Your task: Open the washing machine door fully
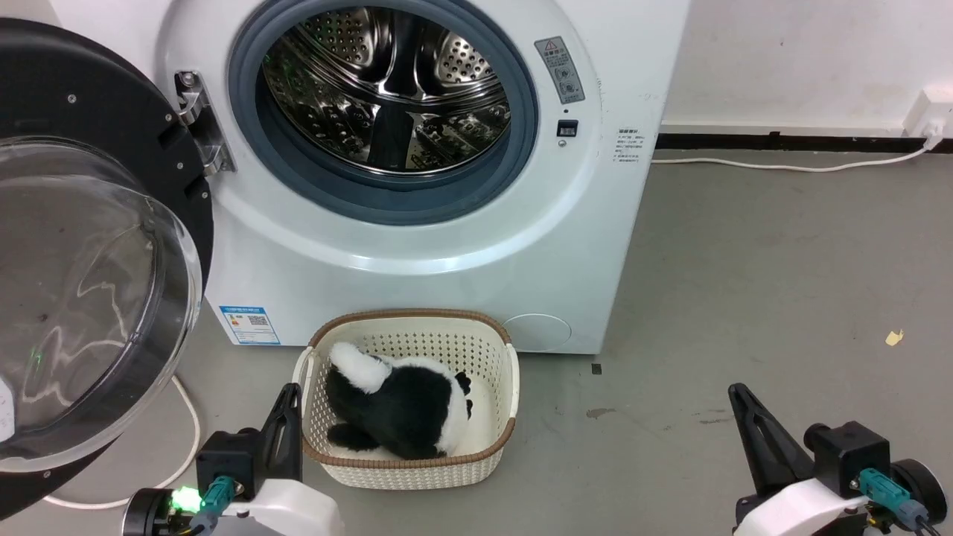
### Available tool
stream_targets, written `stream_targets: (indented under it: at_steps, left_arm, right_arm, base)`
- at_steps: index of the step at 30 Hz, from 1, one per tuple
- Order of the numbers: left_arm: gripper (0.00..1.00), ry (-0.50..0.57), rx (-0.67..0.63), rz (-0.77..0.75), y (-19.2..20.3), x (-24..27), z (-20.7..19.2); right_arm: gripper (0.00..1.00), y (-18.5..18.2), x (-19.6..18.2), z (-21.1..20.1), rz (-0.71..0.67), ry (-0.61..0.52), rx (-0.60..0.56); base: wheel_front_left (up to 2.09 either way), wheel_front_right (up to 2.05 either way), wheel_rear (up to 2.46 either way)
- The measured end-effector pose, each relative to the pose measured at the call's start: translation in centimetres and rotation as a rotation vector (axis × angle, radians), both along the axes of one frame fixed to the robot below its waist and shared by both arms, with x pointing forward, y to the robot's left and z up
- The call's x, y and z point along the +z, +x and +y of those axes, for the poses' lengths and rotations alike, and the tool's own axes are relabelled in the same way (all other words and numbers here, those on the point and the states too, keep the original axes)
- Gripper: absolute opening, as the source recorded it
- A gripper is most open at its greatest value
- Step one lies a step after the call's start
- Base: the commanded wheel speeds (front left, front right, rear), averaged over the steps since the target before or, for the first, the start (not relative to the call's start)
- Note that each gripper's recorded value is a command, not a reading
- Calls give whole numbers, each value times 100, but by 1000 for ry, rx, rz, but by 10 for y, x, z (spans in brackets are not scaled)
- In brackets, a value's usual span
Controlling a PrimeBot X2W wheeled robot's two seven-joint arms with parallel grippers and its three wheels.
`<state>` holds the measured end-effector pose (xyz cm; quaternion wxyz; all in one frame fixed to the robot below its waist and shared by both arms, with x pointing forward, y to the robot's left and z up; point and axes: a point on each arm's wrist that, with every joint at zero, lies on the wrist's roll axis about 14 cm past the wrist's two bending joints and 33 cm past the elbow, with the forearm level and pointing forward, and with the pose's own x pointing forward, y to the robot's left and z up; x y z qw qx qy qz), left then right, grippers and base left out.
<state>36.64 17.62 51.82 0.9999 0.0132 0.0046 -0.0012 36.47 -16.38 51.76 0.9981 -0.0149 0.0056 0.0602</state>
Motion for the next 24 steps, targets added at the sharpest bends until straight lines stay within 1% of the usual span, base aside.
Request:
stream_targets:
  at_steps: [24]
  left_arm:
    - [0,15,8,10,3,3,3]
  right_arm:
    - [0,4,4,3,7,-14,9]
  base:
    - [0,0,0]
